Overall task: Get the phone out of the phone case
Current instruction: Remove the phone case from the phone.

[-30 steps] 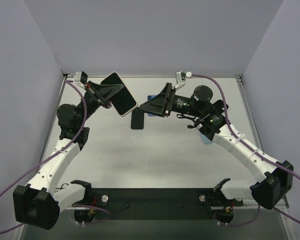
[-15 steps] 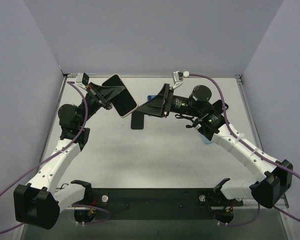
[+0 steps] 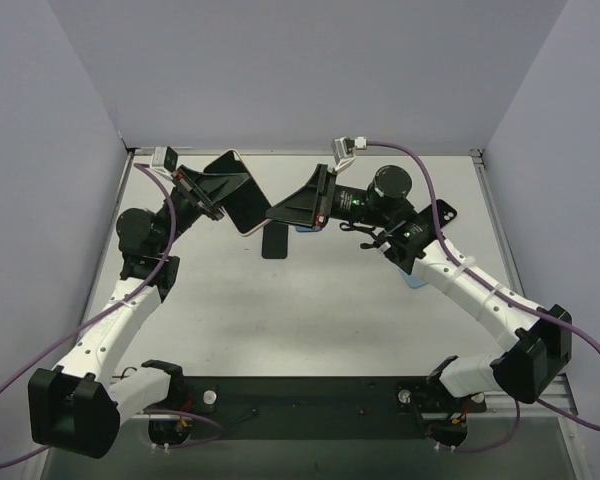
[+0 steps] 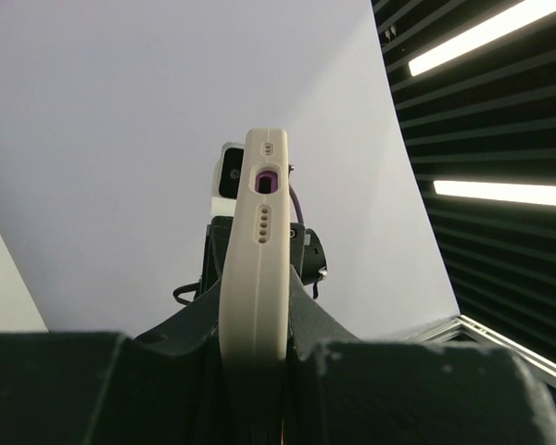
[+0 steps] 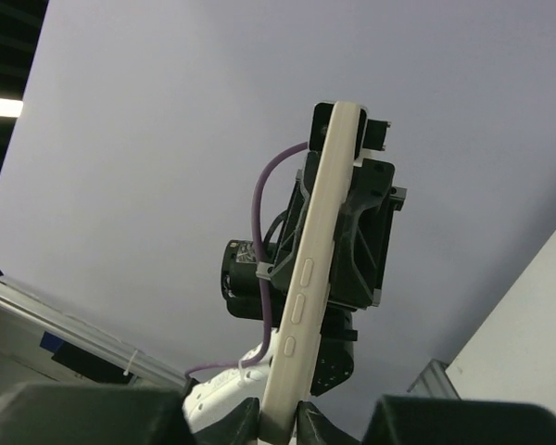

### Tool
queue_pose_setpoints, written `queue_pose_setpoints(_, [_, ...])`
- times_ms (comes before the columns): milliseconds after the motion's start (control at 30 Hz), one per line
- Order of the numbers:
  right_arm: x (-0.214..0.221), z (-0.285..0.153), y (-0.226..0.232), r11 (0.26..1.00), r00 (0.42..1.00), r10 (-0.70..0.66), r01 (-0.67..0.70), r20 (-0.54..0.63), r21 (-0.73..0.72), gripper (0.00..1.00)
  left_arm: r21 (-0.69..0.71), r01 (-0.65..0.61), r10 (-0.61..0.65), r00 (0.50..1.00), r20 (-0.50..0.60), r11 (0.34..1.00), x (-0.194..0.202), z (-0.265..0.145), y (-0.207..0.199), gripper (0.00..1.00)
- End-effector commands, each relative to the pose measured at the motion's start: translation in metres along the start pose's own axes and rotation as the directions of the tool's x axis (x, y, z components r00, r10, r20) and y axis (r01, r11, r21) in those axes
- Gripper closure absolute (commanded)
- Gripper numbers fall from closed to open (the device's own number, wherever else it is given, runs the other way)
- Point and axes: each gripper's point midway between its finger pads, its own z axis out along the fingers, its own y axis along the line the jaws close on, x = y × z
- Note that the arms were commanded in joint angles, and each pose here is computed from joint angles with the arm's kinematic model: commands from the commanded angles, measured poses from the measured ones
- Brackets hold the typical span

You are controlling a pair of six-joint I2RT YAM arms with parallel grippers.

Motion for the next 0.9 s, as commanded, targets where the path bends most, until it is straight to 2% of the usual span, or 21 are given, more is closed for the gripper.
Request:
queue_pose_setpoints(0, [-0.006,0.007,0.034,0.992,0.999,-0.048,0.049,0.010,-0.116,0.89,0.109,-0.065,0.067,0.998,-0.020,0.992,0.007,-0.001,-0.033,1.00])
queue_pose_setpoints(33, [-0.007,0.008,0.034,0.992,1.000,-0.026,0.027,0.012,-0.123,1.00,0.112,-0.063,0.066,0.998,-0.020,0.992,0.007,-0.001,-0.034,1.00])
queue_pose_setpoints(133, [-0.011,0.006,0.040,0.984,0.999,-0.011,0.019,0.044,-0.175,1.00,0.121,-0.061,0.064,0.998,-0.024,0.991,0.008,-0.001,-0.035,1.00])
queue_pose_setpoints(167, [-0.014,0.007,0.039,0.983,0.998,0.041,-0.030,0.056,-0.181,1.00,0.139,-0.066,0.070,0.997,-0.024,0.988,0.008,-0.001,-0.038,1.00])
queue_pose_setpoints(233, [-0.022,0.003,0.052,0.966,0.994,0.053,-0.027,0.095,-0.257,1.00,0.177,-0.053,0.058,0.998,-0.026,0.983,0.008,-0.003,-0.043,1.00])
queue_pose_setpoints(267, [-0.025,0.003,0.045,0.957,0.986,0.133,-0.102,0.098,-0.271,1.00,0.248,-0.074,0.084,0.996,-0.030,0.966,0.009,-0.004,-0.054,1.00])
queue_pose_setpoints(333, [-0.035,-0.005,0.063,0.915,0.981,0.155,-0.097,0.120,-0.392,1.00,0.339,-0.016,0.037,0.998,-0.054,0.941,0.010,-0.009,-0.069,1.00])
queue_pose_setpoints(367, [-0.044,-0.002,0.055,0.884,0.957,0.267,-0.196,0.114,-0.424,1.00,0.415,-0.028,0.055,0.997,-0.053,0.909,0.010,-0.012,-0.080,1.00])
queue_pose_setpoints(400, [-0.048,-0.008,0.067,0.848,0.956,0.271,-0.180,0.116,-0.499,1.00,0.437,-0.010,0.040,0.997,-0.060,0.899,0.009,-0.014,-0.085,1.00])
queue_pose_setpoints(433, [-0.053,-0.001,0.055,0.827,0.941,0.320,-0.220,0.111,-0.517,1.00,0.457,-0.016,0.048,0.997,-0.058,0.889,0.009,-0.015,-0.089,1.00])
queue_pose_setpoints(500, [-0.065,-0.006,0.069,0.751,0.917,0.389,-0.259,0.089,-0.607,1.00,0.478,-0.047,0.076,0.996,-0.042,0.877,0.009,-0.014,-0.099,1.00])
queue_pose_setpoints(600, [-0.071,0.002,0.061,0.708,0.889,0.452,-0.312,0.067,-0.633,1.00,0.519,-0.088,0.125,0.991,-0.037,0.850,0.014,-0.015,-0.119,1.00])
queue_pose_setpoints(867, [-0.070,0.016,0.038,0.688,0.854,0.519,-0.387,0.043,-0.614,1.00,0.569,-0.121,0.175,0.984,-0.041,0.814,0.023,-0.019,-0.149,1.00])
